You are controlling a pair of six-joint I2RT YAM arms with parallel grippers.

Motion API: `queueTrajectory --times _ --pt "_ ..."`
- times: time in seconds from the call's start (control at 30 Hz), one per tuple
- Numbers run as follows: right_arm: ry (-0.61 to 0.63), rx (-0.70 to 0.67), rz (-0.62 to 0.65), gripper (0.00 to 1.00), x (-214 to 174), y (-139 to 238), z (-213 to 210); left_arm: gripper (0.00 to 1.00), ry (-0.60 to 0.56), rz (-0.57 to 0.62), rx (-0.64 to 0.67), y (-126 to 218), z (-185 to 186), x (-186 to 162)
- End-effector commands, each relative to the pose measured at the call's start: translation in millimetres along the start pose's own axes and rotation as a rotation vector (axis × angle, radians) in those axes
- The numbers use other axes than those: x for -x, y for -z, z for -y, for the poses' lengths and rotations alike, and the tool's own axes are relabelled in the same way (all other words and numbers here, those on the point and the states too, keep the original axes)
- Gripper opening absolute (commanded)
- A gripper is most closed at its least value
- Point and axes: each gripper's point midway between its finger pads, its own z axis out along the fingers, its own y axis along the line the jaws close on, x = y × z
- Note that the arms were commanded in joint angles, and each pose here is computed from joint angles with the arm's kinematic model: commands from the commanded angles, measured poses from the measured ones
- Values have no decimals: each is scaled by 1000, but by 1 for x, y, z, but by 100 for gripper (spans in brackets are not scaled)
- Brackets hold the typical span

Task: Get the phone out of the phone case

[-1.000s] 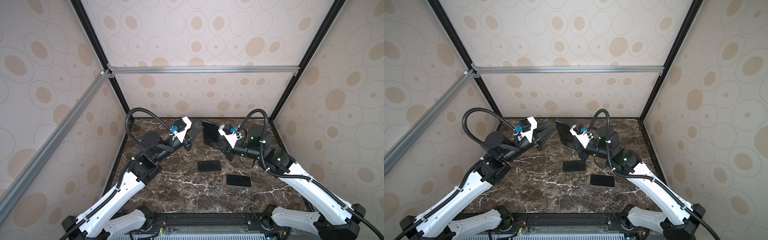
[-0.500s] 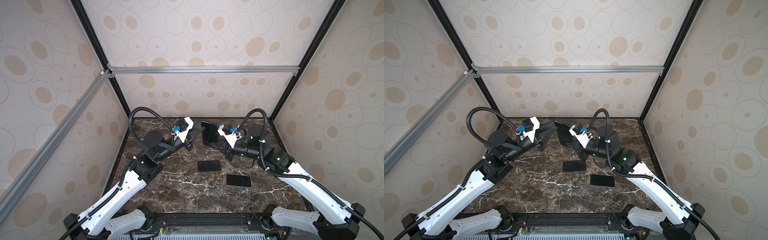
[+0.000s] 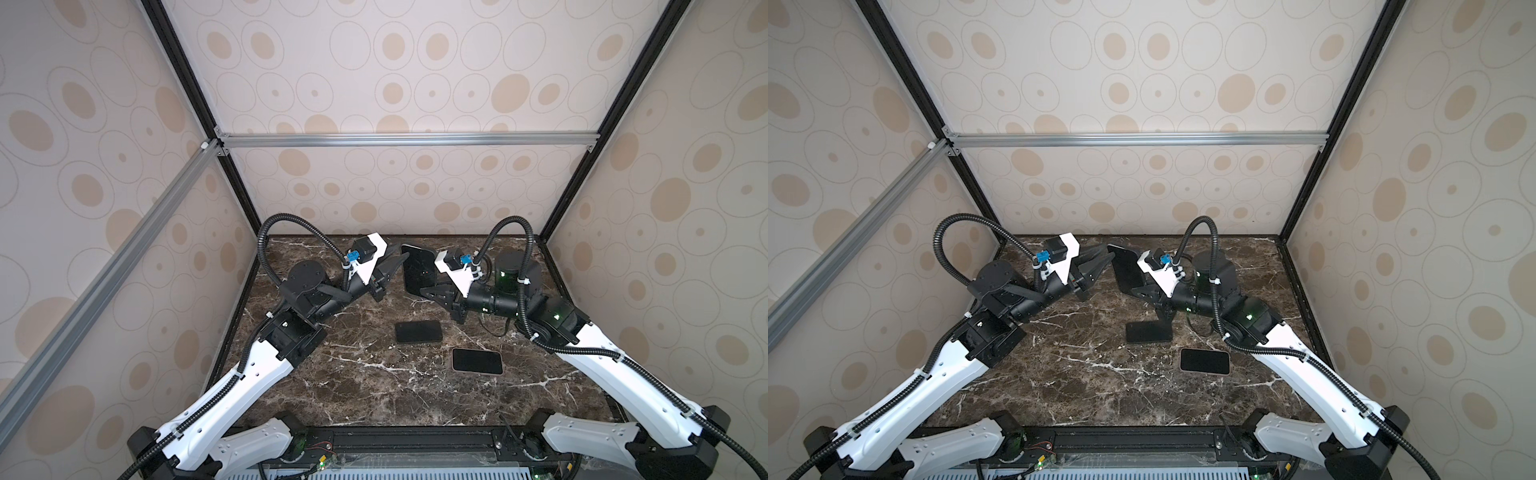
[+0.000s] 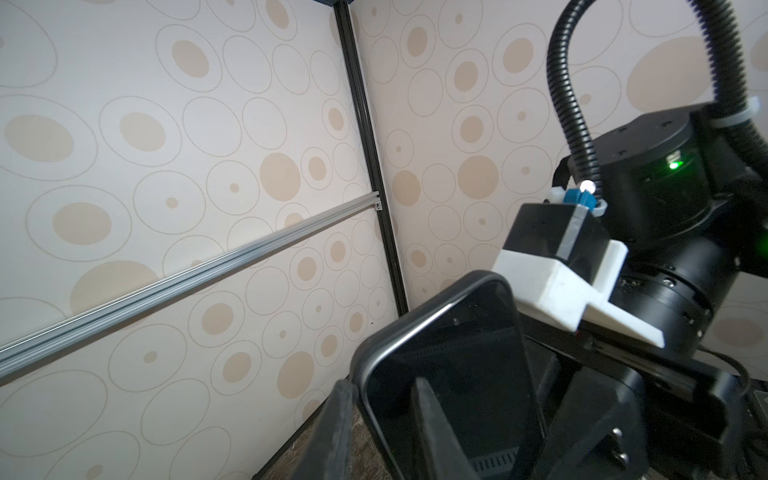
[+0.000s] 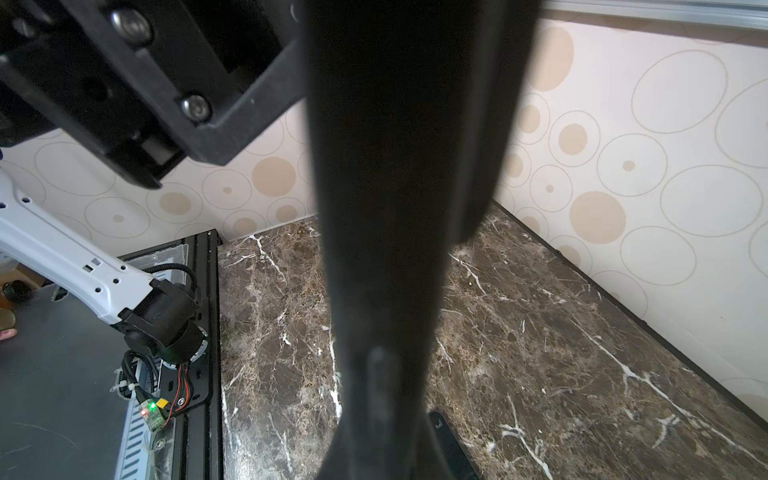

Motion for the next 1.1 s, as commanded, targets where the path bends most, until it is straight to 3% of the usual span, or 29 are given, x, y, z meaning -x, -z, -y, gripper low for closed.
queueTrajectory --times 0.0,0.4,0.73,1.07 --pt "73 65 74 0 29 5 -15 25 -12 -6 -72 -7 11 4" --pt "136 96 41 0 25 -1 -27 26 6 -131 -151 -20 25 -28" --pt "196 218 51 0 23 2 -49 28 62 -101 -270 -17 45 -24" --pt "214 256 22 0 18 4 -56 29 88 -115 -401 -16 65 -26"
